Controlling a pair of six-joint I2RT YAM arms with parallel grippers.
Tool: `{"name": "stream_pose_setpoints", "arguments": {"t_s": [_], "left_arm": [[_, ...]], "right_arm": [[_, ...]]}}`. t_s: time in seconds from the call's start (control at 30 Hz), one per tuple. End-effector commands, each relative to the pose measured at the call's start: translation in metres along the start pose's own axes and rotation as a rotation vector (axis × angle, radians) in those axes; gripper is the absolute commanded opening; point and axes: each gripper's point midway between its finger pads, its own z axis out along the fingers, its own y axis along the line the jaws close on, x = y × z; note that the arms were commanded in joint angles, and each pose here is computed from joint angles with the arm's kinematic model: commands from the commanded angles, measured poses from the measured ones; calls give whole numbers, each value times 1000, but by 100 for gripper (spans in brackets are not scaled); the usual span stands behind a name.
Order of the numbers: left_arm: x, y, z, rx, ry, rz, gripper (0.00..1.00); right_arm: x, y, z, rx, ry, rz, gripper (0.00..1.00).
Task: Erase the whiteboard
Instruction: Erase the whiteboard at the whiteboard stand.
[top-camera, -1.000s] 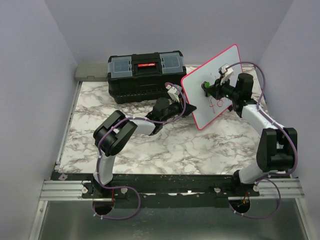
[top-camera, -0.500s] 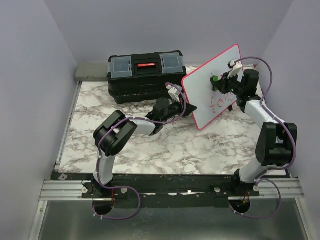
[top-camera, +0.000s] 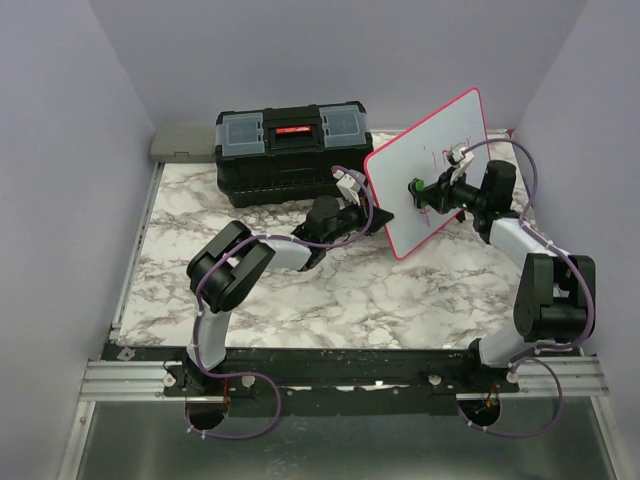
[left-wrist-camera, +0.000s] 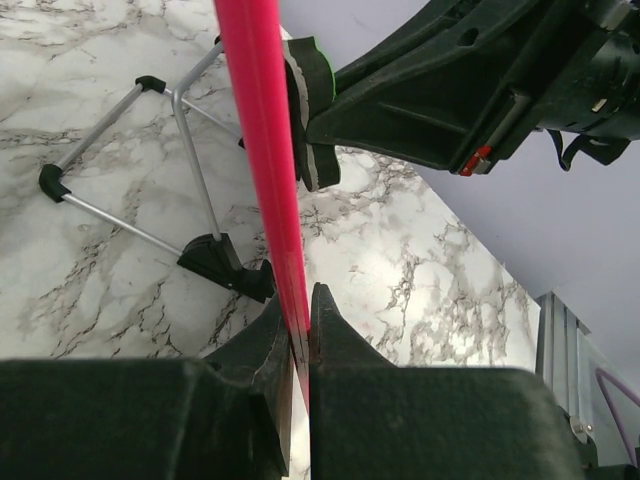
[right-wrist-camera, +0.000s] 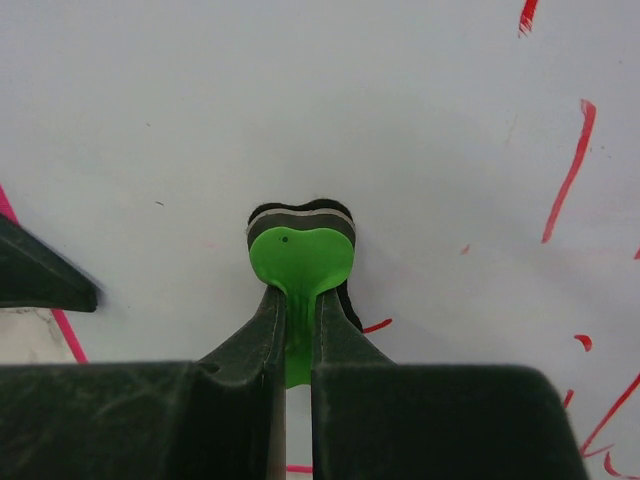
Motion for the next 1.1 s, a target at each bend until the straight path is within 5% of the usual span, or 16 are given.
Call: {"name": "stream_pose_setpoints", "arguments": {"t_s": [0.0,0.3,0.63,0.87,1.07], "left_arm": [[10,-43,3,173,44,74,0],[10,-42,0,169,43,75,0],[11,-42,-1,172,39,77,0],[12,-41,0,171,36,73,0],[11,-40,1,170,35,72,0]], "right_arm": [[-48,20,4,-67,-156,-31,1],[-110,-45,7,210,-270,-57,1],[-49,-75,4,345,-73,-9,1],[2,-43,-3,209,86,-34,1],[-2,12,-2,-42,47,-56,1]]}}
